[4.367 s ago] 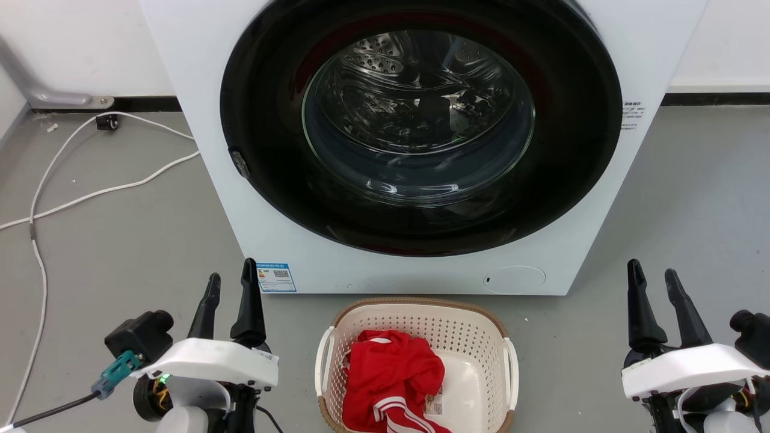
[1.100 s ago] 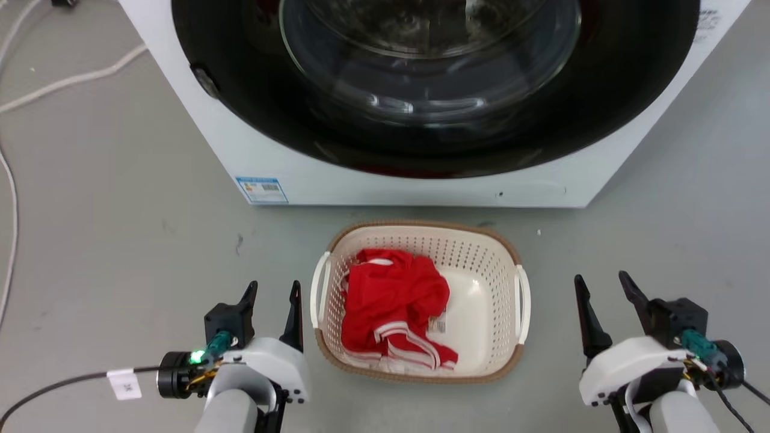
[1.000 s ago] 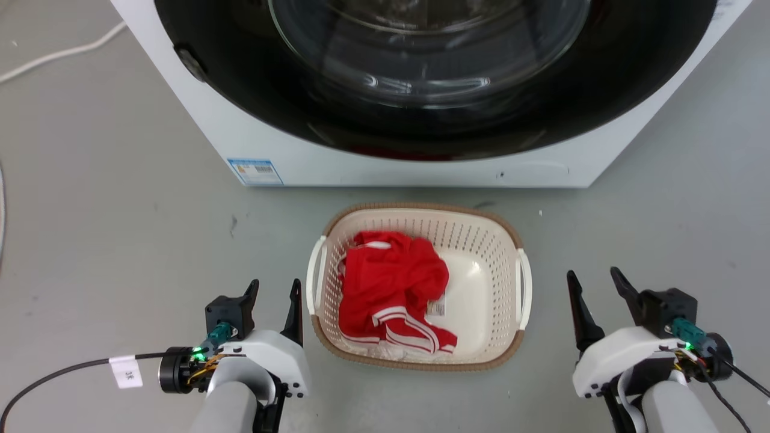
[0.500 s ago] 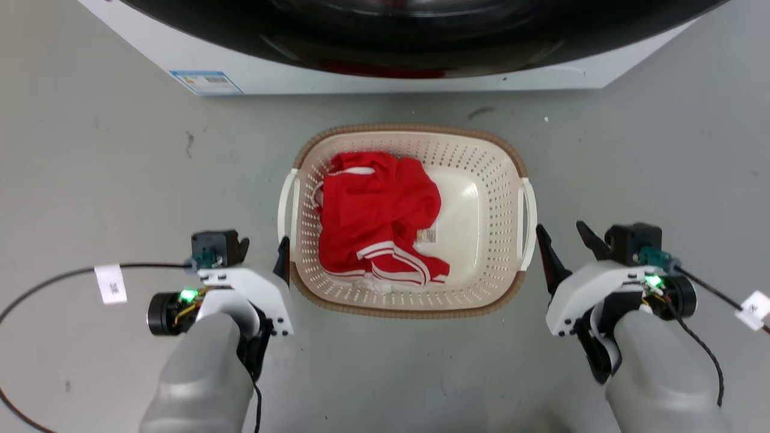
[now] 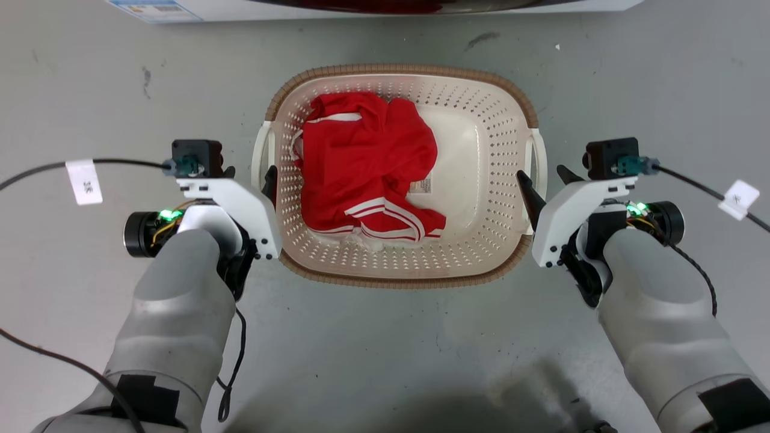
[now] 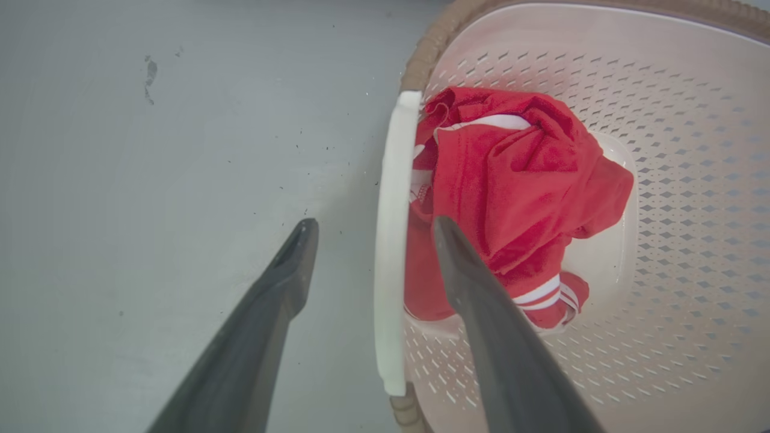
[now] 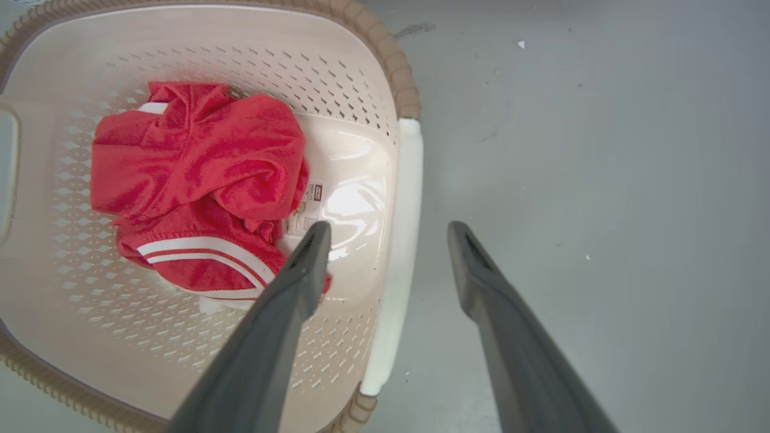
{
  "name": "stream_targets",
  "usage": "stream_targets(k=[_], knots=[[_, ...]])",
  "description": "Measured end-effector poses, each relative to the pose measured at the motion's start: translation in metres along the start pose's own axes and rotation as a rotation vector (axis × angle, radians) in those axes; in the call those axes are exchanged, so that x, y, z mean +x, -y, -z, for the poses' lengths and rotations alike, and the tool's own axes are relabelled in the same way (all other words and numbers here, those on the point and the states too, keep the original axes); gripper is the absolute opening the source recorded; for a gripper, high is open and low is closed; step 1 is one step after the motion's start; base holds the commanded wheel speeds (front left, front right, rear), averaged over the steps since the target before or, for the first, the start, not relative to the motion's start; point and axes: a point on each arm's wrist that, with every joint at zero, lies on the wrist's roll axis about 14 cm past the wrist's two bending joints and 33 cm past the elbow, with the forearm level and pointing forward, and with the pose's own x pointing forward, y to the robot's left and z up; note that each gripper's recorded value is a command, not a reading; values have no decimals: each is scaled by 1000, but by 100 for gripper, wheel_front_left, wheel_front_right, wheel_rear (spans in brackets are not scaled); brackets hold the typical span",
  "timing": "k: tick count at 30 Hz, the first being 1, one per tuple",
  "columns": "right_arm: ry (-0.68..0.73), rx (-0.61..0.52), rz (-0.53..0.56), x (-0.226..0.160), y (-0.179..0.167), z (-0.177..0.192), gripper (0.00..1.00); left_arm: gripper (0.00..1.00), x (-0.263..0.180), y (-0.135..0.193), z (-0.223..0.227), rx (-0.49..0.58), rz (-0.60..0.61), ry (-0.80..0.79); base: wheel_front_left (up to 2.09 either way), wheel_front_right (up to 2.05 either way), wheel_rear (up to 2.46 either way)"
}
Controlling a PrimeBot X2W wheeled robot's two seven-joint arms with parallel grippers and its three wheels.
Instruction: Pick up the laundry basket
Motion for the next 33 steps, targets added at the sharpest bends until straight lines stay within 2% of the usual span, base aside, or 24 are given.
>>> stream_targets(k=[5, 17, 18, 19, 20, 33], knots=[[-110, 0, 11, 11, 5, 13, 100, 100, 12, 4, 7, -10, 15, -67, 0, 0, 0], [-241, -15, 4, 33, 8, 26, 98, 100, 37, -1, 13, -16, 29, -172, 0, 0, 0], [-247, -13, 4, 34, 8, 27, 49, 100, 37, -1, 15, -19, 29, -183, 0, 0, 0], [-255, -5, 4, 34, 8, 28, 18, 80, 38, -1, 17, -21, 31, -195, 0, 0, 0], [-269, -4, 3, 34, 8, 30, 0, 0, 38, -1, 18, -24, 33, -199, 0, 0, 0], [-286, 0, -23, 34, -1, 32, 0, 0, 35, 3, 25, -32, 60, -243, 0, 0, 0]])
